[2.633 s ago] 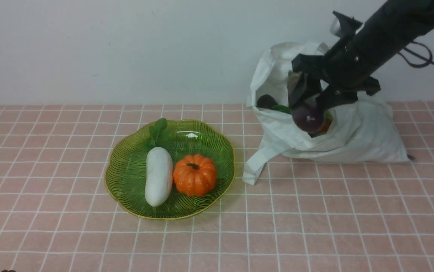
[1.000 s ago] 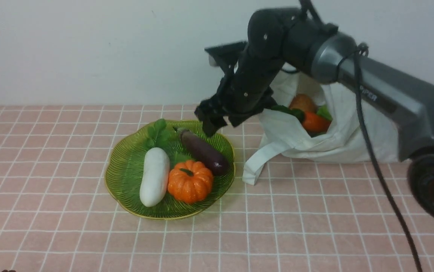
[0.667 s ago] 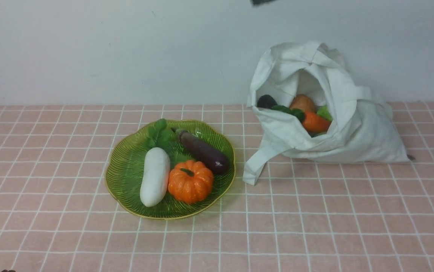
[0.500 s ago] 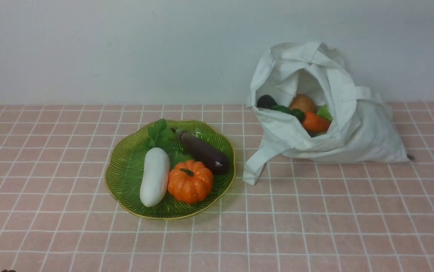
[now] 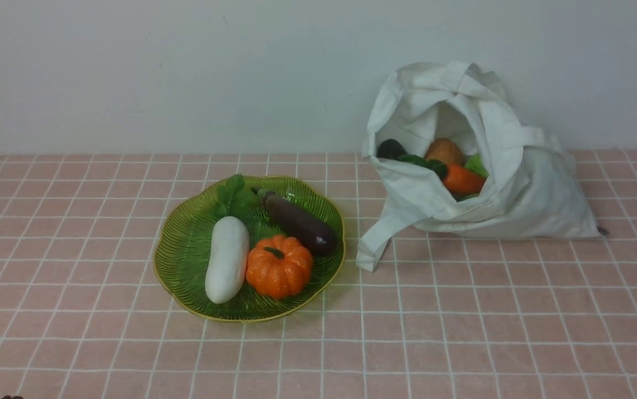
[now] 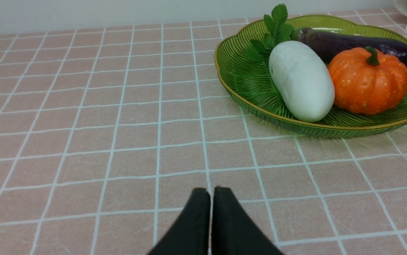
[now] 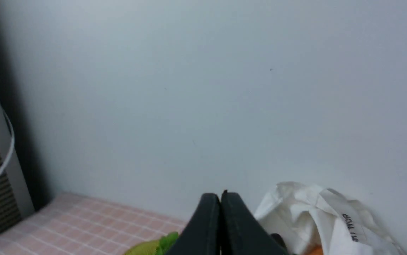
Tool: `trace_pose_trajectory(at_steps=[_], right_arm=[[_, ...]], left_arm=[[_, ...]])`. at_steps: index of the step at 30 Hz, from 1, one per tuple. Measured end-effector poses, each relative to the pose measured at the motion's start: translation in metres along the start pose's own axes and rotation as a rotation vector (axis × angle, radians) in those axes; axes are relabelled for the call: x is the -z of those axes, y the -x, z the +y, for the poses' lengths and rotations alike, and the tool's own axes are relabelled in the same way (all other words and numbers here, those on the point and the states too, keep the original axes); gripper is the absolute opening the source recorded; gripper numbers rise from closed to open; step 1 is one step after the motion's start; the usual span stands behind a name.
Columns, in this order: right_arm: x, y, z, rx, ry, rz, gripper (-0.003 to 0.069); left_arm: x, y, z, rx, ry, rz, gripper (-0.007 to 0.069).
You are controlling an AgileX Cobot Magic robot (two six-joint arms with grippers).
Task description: Take vegetables from bag on pink coffee tablecloth place on plate.
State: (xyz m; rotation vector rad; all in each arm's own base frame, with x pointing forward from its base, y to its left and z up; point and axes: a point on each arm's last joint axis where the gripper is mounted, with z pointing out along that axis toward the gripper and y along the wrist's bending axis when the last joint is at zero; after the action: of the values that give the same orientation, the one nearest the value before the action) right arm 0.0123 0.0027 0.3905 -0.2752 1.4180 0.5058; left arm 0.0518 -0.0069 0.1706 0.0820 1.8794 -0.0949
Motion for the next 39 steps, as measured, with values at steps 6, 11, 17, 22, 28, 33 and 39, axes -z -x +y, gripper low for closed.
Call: trace_pose_trajectory(at_steps=[6,11,17,22,28,33,39], right_arm=[[0.017,-0.054,-0.006,-0.045,0.022,-0.083,-0.0015],[0.01,-0.072,-0.004,-0.185,0.05,-0.029,-0.0015],[0.01,-0.071,-0.004,-0.224,0.062,-0.038,-0.0015],[0.01,-0.07,-0.004,-0.177,0.053,-0.054,-0.0015],[0.006,-0.075,-0.005,-0.027,0.053,-0.1,-0.0015],[0.002,-0.082,-0.005,0.025,0.061,-0.122,-0.0015],[-0.004,-0.103,-0.009,0.079,0.003,-0.069,-0.0015]], left_arm=[[0.0,0.0,0.0,0.001,-0.001,-0.001,-0.0006],[0.0,0.0,0.0,0.002,-0.001,-0.001,-0.0006],[0.0,0.0,0.0,0.002,-0.001,-0.001,-0.0006],[0.0,0.0,0.0,0.003,-0.001,-0.001,-0.0006],[0.0,0.0,0.0,0.003,-0.001,-0.001,-0.0006],[0.0,0.0,0.0,0.003,-0.001,-0.001,-0.0006],[0.0,0.0,0.0,0.003,-0.001,-0.001,-0.0006]])
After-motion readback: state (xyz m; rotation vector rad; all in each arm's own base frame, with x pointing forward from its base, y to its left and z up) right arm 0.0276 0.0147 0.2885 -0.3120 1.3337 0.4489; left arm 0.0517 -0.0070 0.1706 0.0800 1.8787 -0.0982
